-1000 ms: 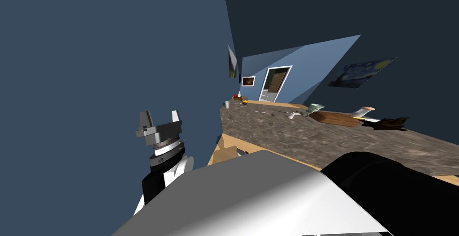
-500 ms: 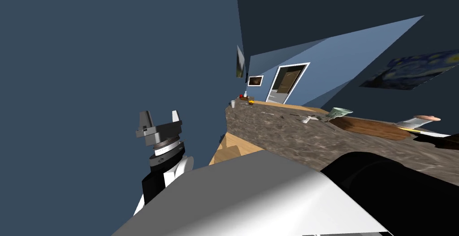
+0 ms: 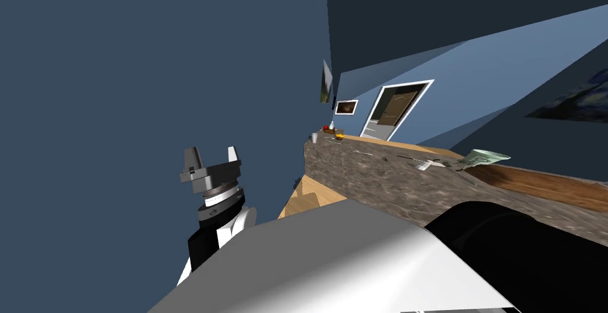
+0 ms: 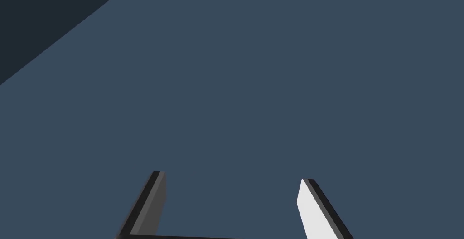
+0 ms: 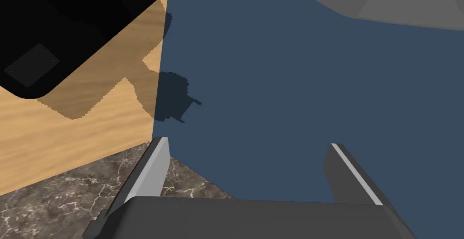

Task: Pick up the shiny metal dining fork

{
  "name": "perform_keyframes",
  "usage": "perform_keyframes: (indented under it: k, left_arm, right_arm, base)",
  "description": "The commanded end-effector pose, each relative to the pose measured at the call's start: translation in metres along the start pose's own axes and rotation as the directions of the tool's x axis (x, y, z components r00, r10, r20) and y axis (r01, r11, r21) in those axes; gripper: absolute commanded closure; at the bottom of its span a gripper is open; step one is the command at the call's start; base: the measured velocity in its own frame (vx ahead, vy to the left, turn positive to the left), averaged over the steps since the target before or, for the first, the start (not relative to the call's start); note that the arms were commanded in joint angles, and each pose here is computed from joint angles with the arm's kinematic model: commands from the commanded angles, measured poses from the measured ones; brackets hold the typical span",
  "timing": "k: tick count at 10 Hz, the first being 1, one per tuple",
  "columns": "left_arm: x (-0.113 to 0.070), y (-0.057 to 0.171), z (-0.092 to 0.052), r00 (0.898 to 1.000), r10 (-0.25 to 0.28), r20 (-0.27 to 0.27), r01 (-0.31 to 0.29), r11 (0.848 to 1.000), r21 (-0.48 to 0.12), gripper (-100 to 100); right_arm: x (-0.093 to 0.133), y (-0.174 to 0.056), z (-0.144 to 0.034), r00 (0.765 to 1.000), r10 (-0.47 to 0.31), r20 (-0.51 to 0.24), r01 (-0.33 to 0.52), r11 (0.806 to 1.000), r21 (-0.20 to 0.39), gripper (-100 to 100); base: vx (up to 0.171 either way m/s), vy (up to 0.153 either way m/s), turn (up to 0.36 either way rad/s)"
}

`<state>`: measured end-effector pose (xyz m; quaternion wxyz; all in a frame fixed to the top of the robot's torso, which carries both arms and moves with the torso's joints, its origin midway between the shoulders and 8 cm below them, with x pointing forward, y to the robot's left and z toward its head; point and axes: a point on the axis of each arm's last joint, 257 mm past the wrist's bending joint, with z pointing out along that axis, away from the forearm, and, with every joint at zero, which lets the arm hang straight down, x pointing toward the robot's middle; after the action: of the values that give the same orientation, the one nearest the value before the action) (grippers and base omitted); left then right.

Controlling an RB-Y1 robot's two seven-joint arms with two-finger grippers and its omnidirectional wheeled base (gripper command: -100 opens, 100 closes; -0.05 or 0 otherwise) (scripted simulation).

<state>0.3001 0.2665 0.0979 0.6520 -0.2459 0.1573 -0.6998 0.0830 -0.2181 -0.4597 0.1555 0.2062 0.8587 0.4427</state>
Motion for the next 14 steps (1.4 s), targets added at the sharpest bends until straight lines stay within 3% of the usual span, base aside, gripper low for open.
perform_keyframes:
  k: [1, 2, 4, 5, 6, 7, 8, 9, 10, 11, 13, 14]
  left_arm:
    - [0.000, 0.000, 0.000, 1.000, 0.000, 0.000, 0.000, 1.000, 0.000, 0]
    - [0.000, 0.000, 0.000, 1.000, 0.000, 0.000, 0.000, 1.000, 0.000, 0]
    - [0.000, 0.000, 0.000, 1.000, 0.000, 0.000, 0.000, 1.000, 0.000, 0]
    - [0.000, 0.000, 0.000, 1.000, 0.000, 0.000, 0.000, 1.000, 0.000, 0]
    - [0.000, 0.000, 0.000, 1.000, 0.000, 0.000, 0.000, 1.000, 0.000, 0]
    - [0.000, 0.000, 0.000, 1.000, 0.000, 0.000, 0.000, 1.000, 0.000, 0]
    - [0.000, 0.000, 0.000, 1.000, 0.000, 0.000, 0.000, 1.000, 0.000, 0]
    - [0.000, 0.000, 0.000, 1.000, 0.000, 0.000, 0.000, 1.000, 0.000, 0]
    - [0.000, 0.000, 0.000, 1.000, 0.000, 0.000, 0.000, 1.000, 0.000, 0]
    - [0.000, 0.000, 0.000, 1.000, 0.000, 0.000, 0.000, 1.000, 0.000, 0]
    - [0.000, 0.000, 0.000, 1.000, 0.000, 0.000, 0.000, 1.000, 0.000, 0]
    - [0.000, 0.000, 0.000, 1.000, 0.000, 0.000, 0.000, 1.000, 0.000, 0]
  right_arm:
    - [-0.002, -0.029, -0.024, 1.000, -0.016, -0.020, 0.018, 0.997, 0.081, -100]
    - [0.005, -0.058, -0.047, 0.999, -0.019, -0.048, 0.026, 0.988, 0.155, -100]
    - [-0.003, -0.071, -0.064, 0.998, -0.037, -0.055, 0.047, 0.980, 0.195, -100]
    - [-0.002, -0.100, -0.095, 0.996, -0.042, -0.082, 0.064, 0.959, 0.275, -100]
    - [-0.007, -0.106, -0.106, 0.995, -0.052, -0.087, 0.076, 0.952, 0.297, -100]
    - [-0.009, -0.124, -0.135, 0.992, -0.059, -0.114, 0.096, 0.930, 0.355, -100]
    - [-0.014, -0.135, -0.149, 0.991, -0.067, -0.116, 0.107, 0.915, 0.388, -100]
    - [-0.019, -0.151, -0.179, 0.987, -0.073, -0.140, 0.128, 0.887, 0.443, -100]
    - [-0.026, -0.161, -0.195, 0.987, -0.081, -0.142, 0.140, 0.868, 0.477, -100]
    - [-0.032, -0.178, -0.228, 0.983, -0.086, -0.160, 0.159, 0.829, 0.536, -100]
    - [-0.039, -0.181, -0.240, 0.982, -0.095, -0.165, 0.172, 0.815, 0.553, -100]
    - [-0.051, -0.195, -0.279, 0.977, -0.104, -0.184, 0.197, 0.764, 0.615, -100]
  base:
    - [-0.003, 0.035, 0.147]
    - [-0.005, 0.038, 0.269]
    - [0.001, 0.017, 0.077]
    - [0.002, 0.023, 0.310]
    - [0.003, 0.011, 0.162]
    - [0.007, 0.016, 0.321]
    - [0.008, 0.003, 0.155]
    - [0.009, 0.002, 0.263]
    - [0.007, -0.009, 0.159]
    - [0.006, -0.015, 0.305]
    - [0.007, -0.023, 0.080]
    - [0.000, -0.022, 0.277]
